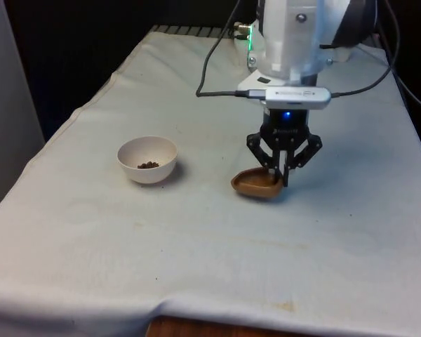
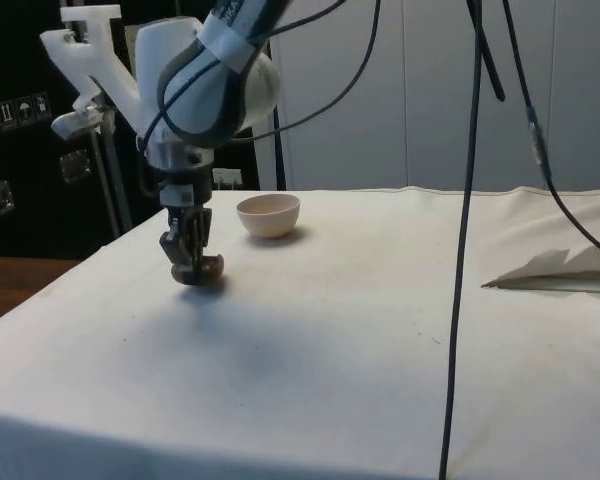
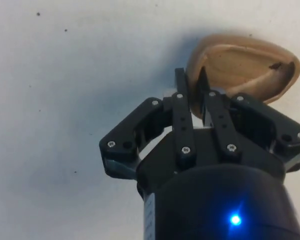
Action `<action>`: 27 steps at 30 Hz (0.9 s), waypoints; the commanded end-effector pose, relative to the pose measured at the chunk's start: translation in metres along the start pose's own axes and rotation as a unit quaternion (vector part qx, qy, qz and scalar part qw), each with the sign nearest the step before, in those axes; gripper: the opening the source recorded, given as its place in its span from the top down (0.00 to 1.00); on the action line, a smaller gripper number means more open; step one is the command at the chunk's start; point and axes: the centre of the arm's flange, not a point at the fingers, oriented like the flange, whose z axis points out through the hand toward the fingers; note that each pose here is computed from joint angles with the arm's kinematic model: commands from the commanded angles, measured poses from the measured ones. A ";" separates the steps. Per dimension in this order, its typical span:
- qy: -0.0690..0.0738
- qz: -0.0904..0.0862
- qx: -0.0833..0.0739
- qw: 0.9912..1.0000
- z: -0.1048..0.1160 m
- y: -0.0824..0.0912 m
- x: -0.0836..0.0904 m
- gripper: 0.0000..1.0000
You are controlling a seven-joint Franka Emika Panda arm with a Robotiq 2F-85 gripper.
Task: Pour the coffee beans from the cup into the bowl.
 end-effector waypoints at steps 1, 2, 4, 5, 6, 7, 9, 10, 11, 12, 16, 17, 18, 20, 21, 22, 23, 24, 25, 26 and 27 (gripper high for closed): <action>0.003 -0.001 -0.006 1.000 0.001 -0.004 0.000 0.99; 0.002 -0.002 -0.007 1.000 0.002 -0.005 0.000 0.99; 0.000 -0.003 -0.011 1.000 0.004 -0.008 0.001 0.99; -0.001 -0.003 -0.009 1.000 0.003 -0.007 0.000 0.99; -0.002 -0.004 -0.012 1.000 0.005 -0.008 0.001 0.99; -0.003 -0.005 -0.014 1.000 0.006 -0.009 0.001 0.99; -0.005 -0.005 -0.017 1.000 0.006 -0.008 0.002 0.99; -0.009 -0.007 -0.023 1.000 0.006 -0.010 0.002 0.99; -0.011 -0.007 -0.026 1.000 0.006 -0.010 0.002 0.99; -0.013 -0.008 -0.030 0.999 0.006 -0.011 0.002 0.99; -0.016 -0.010 -0.040 0.999 0.006 -0.014 0.003 0.99; -0.016 -0.011 -0.042 0.999 0.006 -0.015 0.003 0.99; -0.017 -0.011 -0.043 0.999 0.006 -0.015 0.003 0.97; -0.017 -0.012 -0.046 0.999 0.006 -0.016 0.003 0.87; -0.017 -0.012 -0.047 0.999 0.006 -0.016 0.003 0.82; -0.017 -0.012 -0.047 0.999 0.006 -0.016 0.003 0.77; -0.017 -0.012 -0.048 0.999 0.006 -0.016 0.003 0.72; -0.015 -0.013 -0.047 0.999 0.006 -0.016 0.003 0.66; -0.017 -0.013 -0.048 0.999 0.006 -0.016 0.003 0.61; -0.017 -0.013 -0.048 0.999 0.006 -0.016 0.003 0.56; -0.017 -0.012 -0.048 0.999 0.006 -0.016 0.003 0.51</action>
